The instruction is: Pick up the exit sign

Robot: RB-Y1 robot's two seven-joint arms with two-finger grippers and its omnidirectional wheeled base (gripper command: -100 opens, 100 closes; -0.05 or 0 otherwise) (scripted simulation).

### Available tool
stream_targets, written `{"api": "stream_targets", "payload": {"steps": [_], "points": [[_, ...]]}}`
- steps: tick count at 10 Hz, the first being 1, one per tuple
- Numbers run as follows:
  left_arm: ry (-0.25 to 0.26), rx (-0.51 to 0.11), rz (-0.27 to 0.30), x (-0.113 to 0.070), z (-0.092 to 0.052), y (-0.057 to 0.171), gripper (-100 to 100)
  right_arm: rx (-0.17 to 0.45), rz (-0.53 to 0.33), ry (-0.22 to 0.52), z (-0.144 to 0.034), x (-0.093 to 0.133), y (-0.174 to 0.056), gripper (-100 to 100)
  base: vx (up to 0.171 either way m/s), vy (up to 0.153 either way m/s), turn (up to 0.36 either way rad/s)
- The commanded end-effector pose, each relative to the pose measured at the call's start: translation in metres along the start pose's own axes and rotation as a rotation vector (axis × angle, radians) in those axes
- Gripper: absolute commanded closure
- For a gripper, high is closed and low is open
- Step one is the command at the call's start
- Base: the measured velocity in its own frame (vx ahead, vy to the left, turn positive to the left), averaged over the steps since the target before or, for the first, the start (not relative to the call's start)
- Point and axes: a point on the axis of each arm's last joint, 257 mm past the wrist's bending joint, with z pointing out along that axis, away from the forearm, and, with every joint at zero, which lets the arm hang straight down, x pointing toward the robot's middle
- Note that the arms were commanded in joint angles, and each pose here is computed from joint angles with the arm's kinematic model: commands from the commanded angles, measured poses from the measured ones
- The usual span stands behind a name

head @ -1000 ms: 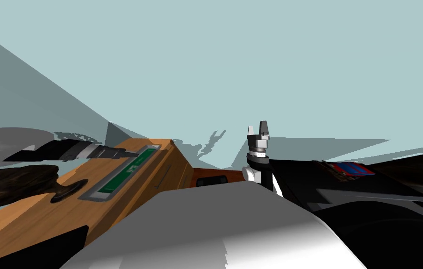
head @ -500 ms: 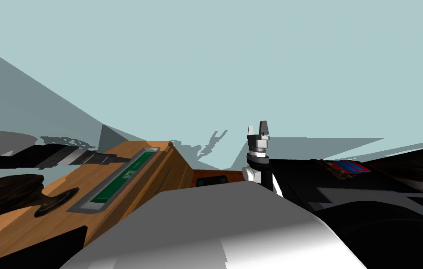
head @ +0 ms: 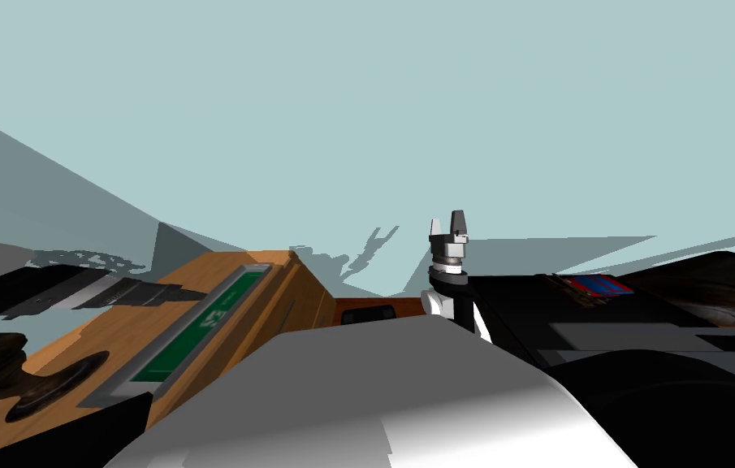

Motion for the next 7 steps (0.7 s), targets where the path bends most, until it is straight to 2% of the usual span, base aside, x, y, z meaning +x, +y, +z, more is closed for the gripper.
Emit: {"api": "stream_targets", "payload": {"steps": [1,2,3,4,7], "points": [[0.059,-0.013,-0.048,0.022,0.005,0.007,-100,0.000,0.000,0.000,0.000,0.000,0.000,0,0.030,0.018,-0.062],[0.032,-0.008,-0.026,0.011,0.003,0.003,-100,0.000,0.000,0.000,0.000,0.000,0.000,0,0.015,0.011,-0.017],[0.037,-0.009,-0.031,0.012,0.004,0.004,0,0.000,0.000,0.000,0.000,0.000,0.000,0,0.000,0.000,0.000],[0.036,-0.009,-0.026,0.009,0.018,0.006,-100,0.000,0.000,0.000,0.000,0.000,0.000,0,-0.004,-0.011,0.022],[0.036,-0.008,-0.024,0.007,0.025,0.007,-100,0.000,0.000,0.000,0.000,0.000,0.000,0,-0.008,-0.017,0.012]]}}
